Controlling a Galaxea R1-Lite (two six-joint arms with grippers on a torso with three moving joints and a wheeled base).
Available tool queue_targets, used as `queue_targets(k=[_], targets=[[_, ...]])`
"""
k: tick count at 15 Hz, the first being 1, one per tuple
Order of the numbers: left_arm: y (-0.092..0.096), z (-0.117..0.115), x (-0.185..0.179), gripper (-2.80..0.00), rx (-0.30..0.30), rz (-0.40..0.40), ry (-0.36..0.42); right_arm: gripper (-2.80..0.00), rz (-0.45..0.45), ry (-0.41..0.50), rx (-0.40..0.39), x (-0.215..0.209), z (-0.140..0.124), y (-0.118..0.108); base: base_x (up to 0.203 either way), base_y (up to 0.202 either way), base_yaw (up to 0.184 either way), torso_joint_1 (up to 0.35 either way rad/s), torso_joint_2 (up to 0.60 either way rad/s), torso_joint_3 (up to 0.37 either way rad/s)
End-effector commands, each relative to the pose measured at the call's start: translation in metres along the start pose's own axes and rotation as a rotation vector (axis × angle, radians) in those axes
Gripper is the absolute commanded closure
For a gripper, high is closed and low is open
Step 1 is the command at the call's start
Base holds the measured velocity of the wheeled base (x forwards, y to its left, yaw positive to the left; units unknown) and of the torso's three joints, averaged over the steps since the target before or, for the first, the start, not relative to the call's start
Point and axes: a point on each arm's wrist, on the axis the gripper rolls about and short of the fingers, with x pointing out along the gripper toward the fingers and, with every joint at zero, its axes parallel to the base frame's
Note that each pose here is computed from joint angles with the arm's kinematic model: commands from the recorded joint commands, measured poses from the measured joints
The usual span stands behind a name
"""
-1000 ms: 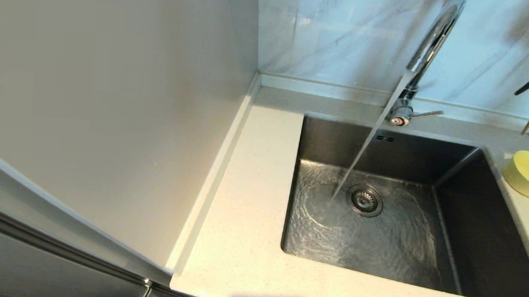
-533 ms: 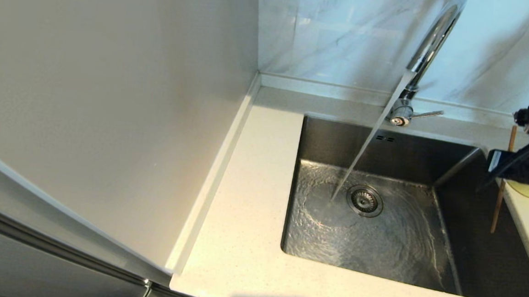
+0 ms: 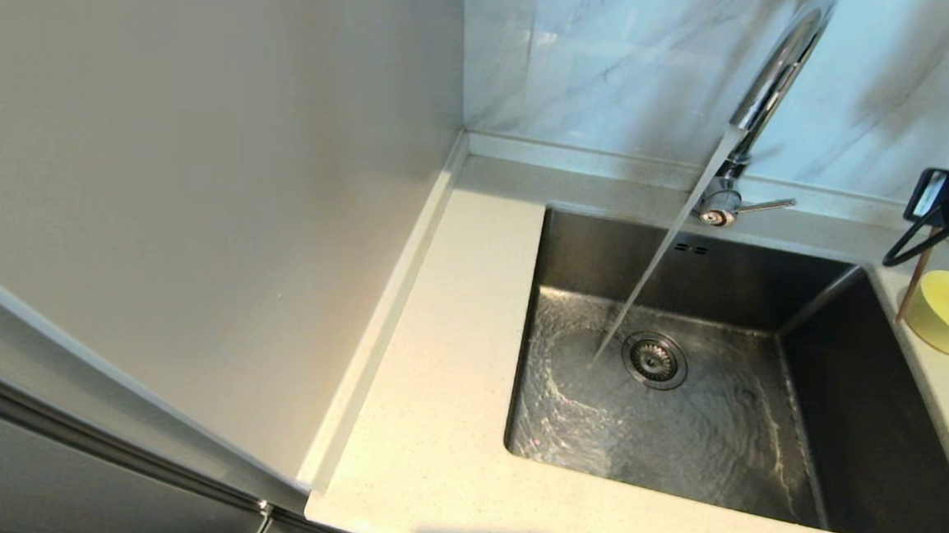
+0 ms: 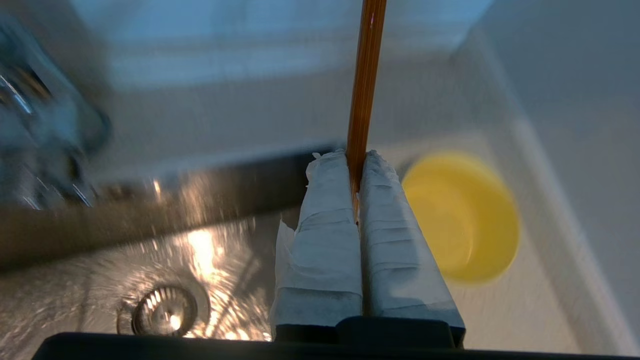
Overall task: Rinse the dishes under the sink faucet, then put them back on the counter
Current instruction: Place the chopsticks on the table
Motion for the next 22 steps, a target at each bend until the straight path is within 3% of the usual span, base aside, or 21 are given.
queue_targets(k=[1,3,5,9,11,15,16,18,22], targets=[[0.0,0.0,0.0,0.0,0.0,0.0,0.0,0.0,0.005,-0.095,-0.01,-0.013,0.032,-0.003,0.0,0.0,0.0,0.0,0.0,0.0],[0.0,0.0,0.0,0.0,0.0,0.0,0.0,0.0,0.007,-0.11,-0.129,-0.032,0.046,-0.013,0.0,0.0,0.0,0.0,0.0,0.0],[0.0,0.0,0.0,0.0,0.0,0.001,0.0,0.0,0.028,-0.019,-0.216,-0.049,0.048,-0.022,0.0,0.0,0.0,0.0,0.0,0.0],[0.0,0.0,0.0,0.0,0.0,0.0,0.0,0.0,0.071,0.414,-0.348,-0.086,0.032,-0.055,0.0,0.0,0.0,0.0,0.0,0.0],[0.0,0.0,0.0,0.0,0.0,0.0,0.0,0.0,0.058,0.565,-0.331,-0.102,0.023,-0.08,0.0,0.0,0.0,0.0,0.0,0.0],[0.0,0.0,0.0,0.0,0.0,0.0,0.0,0.0,0.023,0.718,-0.277,-0.113,-0.001,-0.098,0.0,0.0,0.0,0.0,0.0,0.0],[0.0,0.0,0.0,0.0,0.0,0.001,0.0,0.0,0.02,0.768,-0.233,-0.116,-0.005,-0.099,0.0,0.0,0.0,0.0,0.0,0.0],[0.0,0.0,0.0,0.0,0.0,0.0,0.0,0.0,-0.002,0.824,-0.163,-0.115,-0.013,-0.1,0.0,0.0,0.0,0.0,0.0,0.0],[0.0,0.0,0.0,0.0,0.0,0.0,0.0,0.0,-0.071,0.862,-0.118,-0.094,-0.033,-0.114,0.0,0.0,0.0,0.0,0.0,0.0]])
